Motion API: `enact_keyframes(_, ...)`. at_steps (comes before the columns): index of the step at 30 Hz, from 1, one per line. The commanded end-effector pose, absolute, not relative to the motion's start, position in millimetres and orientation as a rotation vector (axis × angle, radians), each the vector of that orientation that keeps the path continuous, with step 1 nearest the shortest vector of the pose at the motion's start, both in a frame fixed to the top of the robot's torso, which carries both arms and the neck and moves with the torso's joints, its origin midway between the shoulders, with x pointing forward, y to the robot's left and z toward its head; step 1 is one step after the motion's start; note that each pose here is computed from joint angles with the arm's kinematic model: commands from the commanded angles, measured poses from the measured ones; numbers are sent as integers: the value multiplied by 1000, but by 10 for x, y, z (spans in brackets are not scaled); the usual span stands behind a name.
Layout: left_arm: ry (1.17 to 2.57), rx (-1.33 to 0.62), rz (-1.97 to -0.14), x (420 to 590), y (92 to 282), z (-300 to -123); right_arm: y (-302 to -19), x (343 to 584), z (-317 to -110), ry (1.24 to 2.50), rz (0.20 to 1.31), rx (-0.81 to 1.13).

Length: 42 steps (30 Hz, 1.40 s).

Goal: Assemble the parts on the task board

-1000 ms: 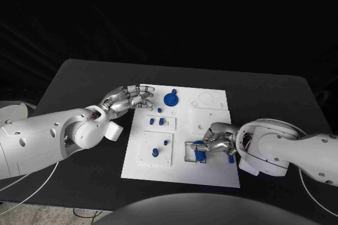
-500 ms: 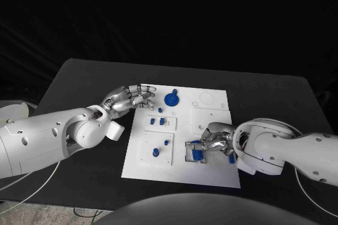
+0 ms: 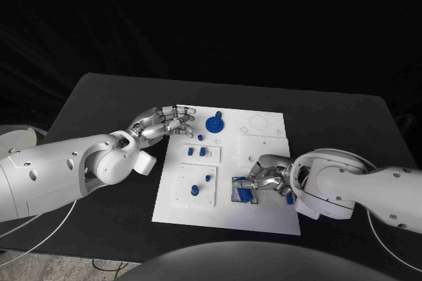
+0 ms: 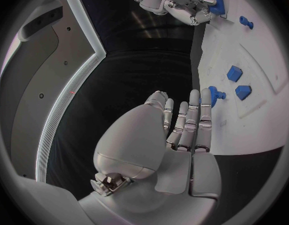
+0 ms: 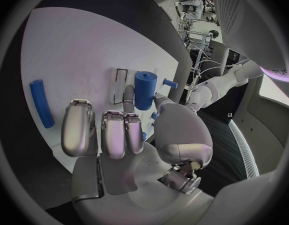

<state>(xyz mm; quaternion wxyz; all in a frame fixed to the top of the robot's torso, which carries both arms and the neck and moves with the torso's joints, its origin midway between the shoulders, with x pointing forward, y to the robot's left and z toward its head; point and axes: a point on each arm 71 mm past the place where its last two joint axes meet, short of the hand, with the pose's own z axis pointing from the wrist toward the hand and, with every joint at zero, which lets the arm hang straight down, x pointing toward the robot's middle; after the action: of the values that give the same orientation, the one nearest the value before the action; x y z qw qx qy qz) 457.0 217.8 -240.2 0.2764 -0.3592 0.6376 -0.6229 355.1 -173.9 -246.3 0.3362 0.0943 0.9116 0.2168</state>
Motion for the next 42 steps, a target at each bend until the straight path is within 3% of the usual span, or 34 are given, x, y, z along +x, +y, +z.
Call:
enact_keyframes(1, 1716, -961, -1701, 4563, 2154, -2397, -1746, 3535, -2489, 2407, 544, 216)
enact_keyframes(19, 1724, -964, -1699, 4567, 2162, -2405, -1792, 3545, -2481, 2387, 541, 235)
enact_keyframes(33, 1731, -969, -1696, 4563, 2184, -2422, -1746, 3489, -2427, 2361, 660, 151)
enact_keyframes(42, 1738, -973, -1694, 4558, 2184, -2436, -1737, 3452, -2440, 2390, 670, 111)
